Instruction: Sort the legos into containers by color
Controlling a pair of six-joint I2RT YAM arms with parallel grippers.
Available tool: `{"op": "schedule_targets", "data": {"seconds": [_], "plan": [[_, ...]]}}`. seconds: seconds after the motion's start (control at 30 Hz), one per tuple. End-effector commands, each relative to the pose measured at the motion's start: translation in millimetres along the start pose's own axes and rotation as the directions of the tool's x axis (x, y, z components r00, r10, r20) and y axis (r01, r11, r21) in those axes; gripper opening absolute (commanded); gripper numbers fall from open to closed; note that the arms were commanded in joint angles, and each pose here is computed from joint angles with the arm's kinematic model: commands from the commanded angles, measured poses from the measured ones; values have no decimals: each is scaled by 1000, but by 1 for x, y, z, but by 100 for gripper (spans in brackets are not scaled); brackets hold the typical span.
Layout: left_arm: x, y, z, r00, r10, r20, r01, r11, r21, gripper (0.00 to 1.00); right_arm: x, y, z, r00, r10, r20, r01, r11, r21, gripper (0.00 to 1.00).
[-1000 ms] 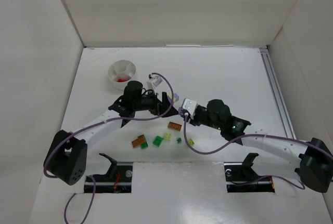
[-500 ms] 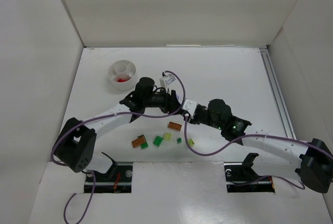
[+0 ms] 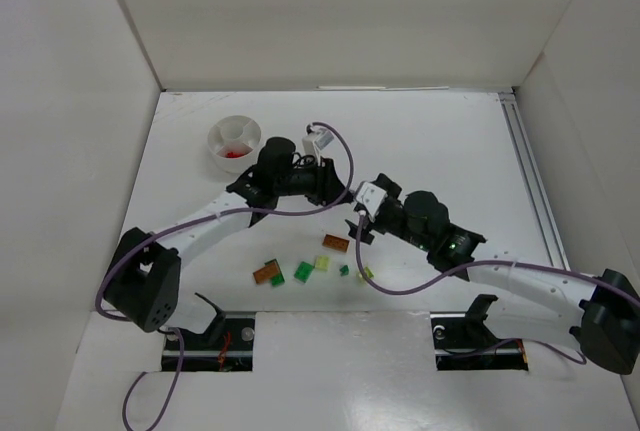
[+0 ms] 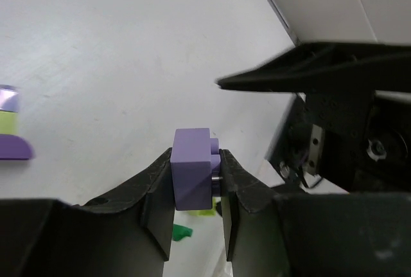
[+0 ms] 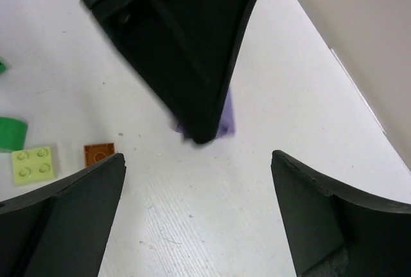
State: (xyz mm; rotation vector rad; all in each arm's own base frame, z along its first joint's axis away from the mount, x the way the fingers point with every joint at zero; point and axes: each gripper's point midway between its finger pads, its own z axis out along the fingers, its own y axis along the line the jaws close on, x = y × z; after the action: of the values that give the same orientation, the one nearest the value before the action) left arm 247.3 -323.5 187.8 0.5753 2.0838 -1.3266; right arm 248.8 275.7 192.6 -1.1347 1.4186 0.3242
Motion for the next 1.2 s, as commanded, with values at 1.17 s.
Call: {"op": "schedule_targets", "data": {"seconds": [1.17], "plan": [[-168,323,-259,791,-12,612,581,329,-744,0,102,-116,-27,928,251,-276,-163,938,304,100]]}}
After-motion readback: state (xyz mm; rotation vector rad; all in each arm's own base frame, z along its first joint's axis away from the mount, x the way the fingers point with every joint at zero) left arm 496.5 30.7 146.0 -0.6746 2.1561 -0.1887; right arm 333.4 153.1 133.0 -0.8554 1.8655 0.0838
